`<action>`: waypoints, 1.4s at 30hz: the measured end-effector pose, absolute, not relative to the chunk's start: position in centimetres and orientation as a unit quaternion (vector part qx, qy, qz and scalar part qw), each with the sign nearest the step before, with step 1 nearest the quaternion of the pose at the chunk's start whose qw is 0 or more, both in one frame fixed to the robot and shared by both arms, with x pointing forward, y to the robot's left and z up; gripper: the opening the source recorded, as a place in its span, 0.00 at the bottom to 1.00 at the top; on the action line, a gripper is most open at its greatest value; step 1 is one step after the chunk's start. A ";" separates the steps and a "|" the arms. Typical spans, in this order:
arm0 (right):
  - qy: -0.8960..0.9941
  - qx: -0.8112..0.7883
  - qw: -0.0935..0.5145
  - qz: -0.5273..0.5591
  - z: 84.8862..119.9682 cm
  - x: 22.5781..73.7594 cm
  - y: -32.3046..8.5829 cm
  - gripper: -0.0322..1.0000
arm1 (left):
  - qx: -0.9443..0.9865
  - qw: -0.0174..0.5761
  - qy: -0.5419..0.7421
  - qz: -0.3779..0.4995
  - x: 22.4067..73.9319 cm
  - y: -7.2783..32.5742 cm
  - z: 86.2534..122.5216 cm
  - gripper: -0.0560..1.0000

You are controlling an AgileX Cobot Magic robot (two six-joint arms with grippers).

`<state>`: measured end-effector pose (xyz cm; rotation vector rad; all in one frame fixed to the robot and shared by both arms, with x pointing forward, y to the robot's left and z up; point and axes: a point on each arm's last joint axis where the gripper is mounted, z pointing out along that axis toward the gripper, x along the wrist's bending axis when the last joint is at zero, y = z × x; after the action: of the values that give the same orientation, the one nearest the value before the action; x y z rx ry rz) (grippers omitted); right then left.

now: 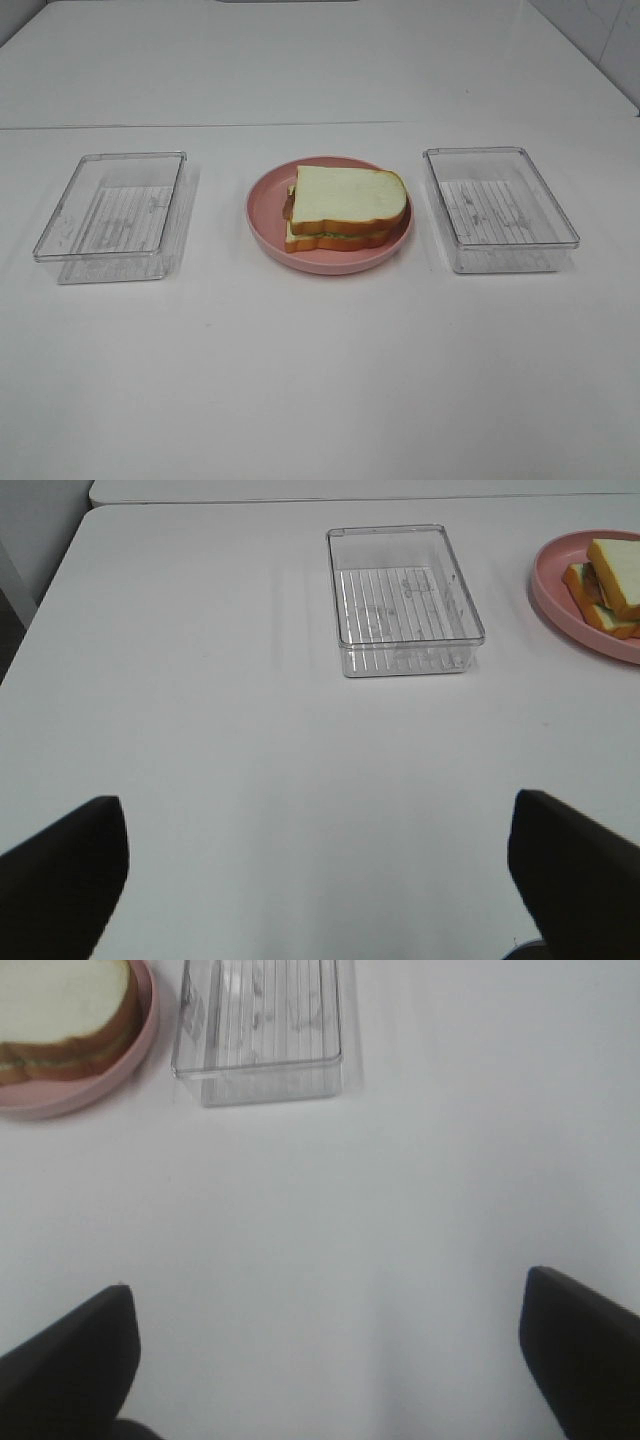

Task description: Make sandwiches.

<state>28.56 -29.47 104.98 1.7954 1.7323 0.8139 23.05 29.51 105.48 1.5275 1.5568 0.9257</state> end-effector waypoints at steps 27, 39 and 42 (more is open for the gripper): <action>0.617 0.620 0.339 0.346 103.6 23.6 -29.9 0.96 | 0.597 0.377 0.609 0.362 23.1 29.5 105.5 0.98; 0.617 0.620 0.339 0.346 103.6 23.6 -29.9 0.96 | 0.597 0.377 0.609 0.362 23.1 29.5 105.5 0.98; 0.617 0.620 0.339 0.346 103.6 23.6 -29.9 0.96 | 0.597 0.377 0.609 0.362 23.1 29.5 105.5 0.98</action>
<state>23.61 -29.86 103.61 1.6159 1.6078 0.9004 23.05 29.51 105.48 1.5275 1.5568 0.9257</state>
